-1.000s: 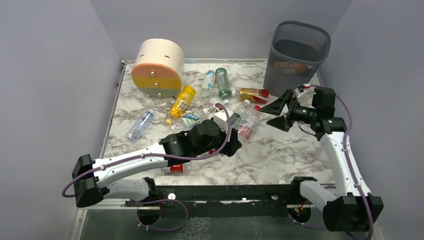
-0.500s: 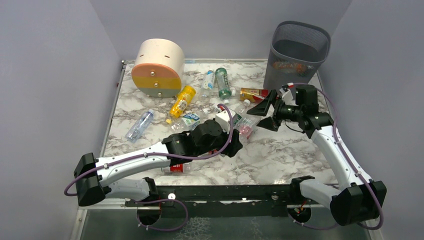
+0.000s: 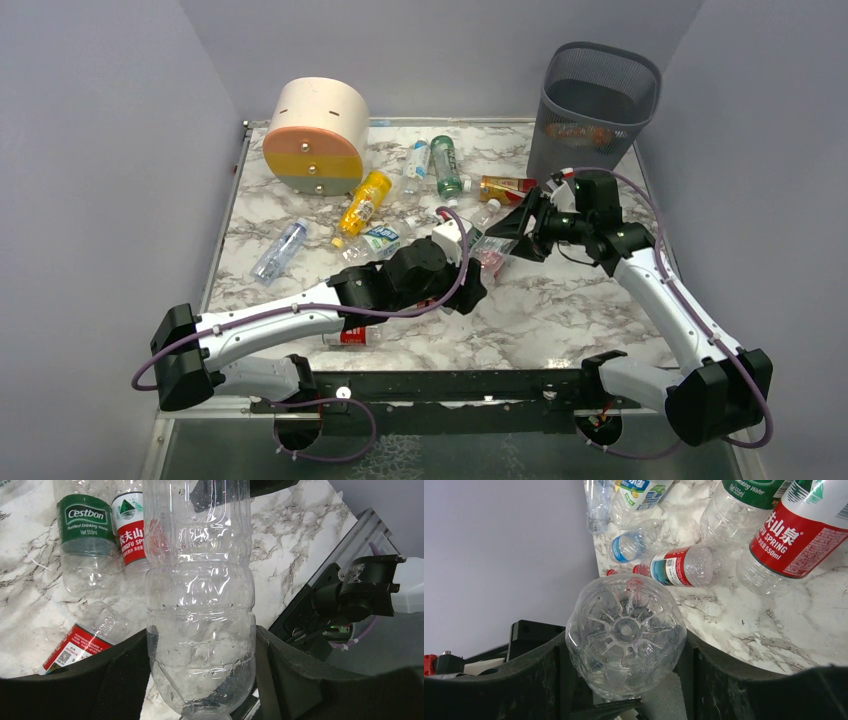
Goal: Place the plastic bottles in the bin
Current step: Place the plastic bottle in the trash bin.
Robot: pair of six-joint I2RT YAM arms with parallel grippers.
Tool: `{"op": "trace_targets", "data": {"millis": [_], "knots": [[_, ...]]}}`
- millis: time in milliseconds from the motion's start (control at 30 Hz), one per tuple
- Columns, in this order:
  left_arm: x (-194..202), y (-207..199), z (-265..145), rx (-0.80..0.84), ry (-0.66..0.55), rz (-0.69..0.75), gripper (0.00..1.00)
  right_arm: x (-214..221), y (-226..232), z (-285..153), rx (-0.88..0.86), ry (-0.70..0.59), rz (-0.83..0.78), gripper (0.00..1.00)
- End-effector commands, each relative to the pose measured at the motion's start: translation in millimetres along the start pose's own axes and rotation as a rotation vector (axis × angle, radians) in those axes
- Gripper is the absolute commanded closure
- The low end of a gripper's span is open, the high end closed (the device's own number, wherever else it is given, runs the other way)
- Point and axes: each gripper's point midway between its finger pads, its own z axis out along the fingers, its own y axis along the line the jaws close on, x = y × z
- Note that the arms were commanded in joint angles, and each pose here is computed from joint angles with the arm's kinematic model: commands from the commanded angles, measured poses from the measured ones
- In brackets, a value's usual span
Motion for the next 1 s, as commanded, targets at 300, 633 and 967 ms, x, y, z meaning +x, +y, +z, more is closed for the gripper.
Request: {"op": "trace_targets", "data": {"millis": [300,633,967], "knots": [[-20,-3,-15,-0.006,-0.043,-0.027,0.01,-10,13,-7,-0.013,-0.067,-0.041,0.47],[-30,-18,-63,0.105,-0.103,-0.165,0.01,-11,4,-7,0.029,-0.075,-0.065,0.47],[4,3,-108,0.141,-0.146,-0.321,0.01,-11,-8,-5,0.077,-0.074,-0.075,0.47]]}}
